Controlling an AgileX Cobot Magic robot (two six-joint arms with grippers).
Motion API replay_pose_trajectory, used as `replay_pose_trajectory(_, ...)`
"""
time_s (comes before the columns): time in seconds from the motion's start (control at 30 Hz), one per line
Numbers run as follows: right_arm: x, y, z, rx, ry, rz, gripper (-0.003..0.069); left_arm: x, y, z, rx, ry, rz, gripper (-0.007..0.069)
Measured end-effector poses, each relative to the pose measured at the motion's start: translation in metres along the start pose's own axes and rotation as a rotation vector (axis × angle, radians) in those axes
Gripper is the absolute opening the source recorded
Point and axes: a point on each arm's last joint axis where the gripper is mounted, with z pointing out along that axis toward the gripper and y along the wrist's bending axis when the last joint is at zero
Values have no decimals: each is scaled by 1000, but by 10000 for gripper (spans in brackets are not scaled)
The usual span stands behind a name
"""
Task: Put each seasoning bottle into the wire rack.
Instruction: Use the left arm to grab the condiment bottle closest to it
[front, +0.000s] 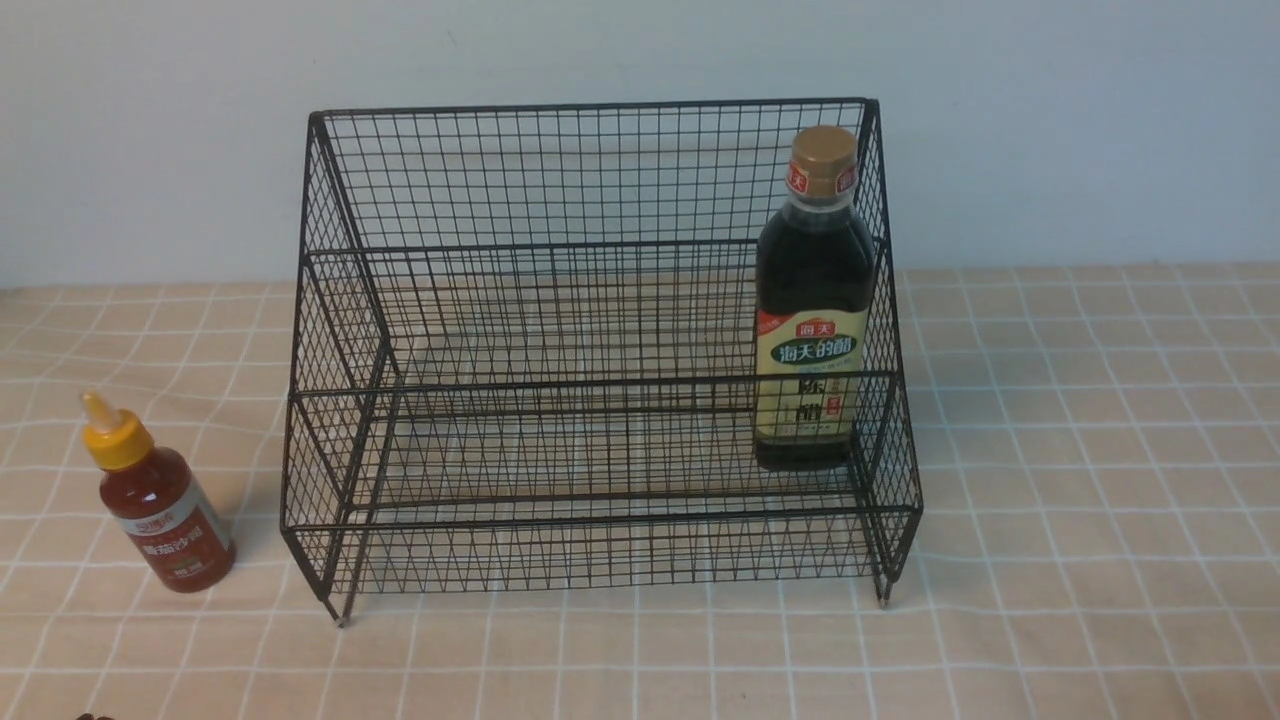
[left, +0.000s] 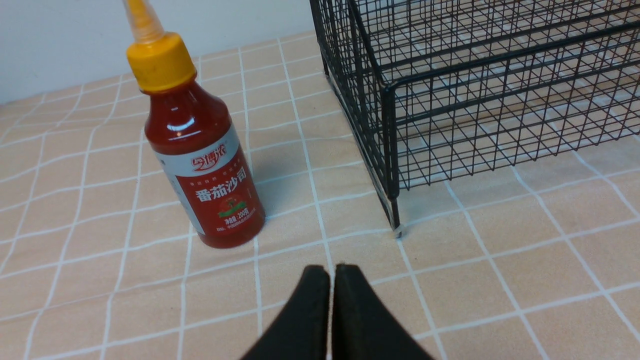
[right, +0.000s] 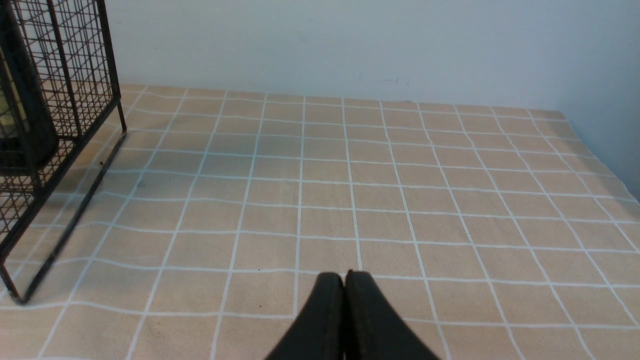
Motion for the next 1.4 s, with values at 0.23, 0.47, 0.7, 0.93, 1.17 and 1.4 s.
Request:
replay_pose_trajectory(0.23,0,0,0,0,0,0,-15,0,0,0,0,0,0,-7)
replay_pose_trajectory(0.47,0,0,0,0,0,0,-15,0,0,0,-2,0,6,-7)
replay_pose_trajectory(0.7,0,0,0,0,0,0,-15,-7,-2,0,27,-85,-180,-7)
replay_pose_trajectory(0.93,0,0,0,0,0,0,-15,-26,1,-4,61,-295,-498,-7)
replay_pose_trajectory(1.17,0,0,0,0,0,0,-15,-52,23,-20,-72,-691,-597,-7)
replay_pose_trajectory(1.4,0,0,0,0,0,0,-15,-72,26,-17,-156,-629,-339,-7)
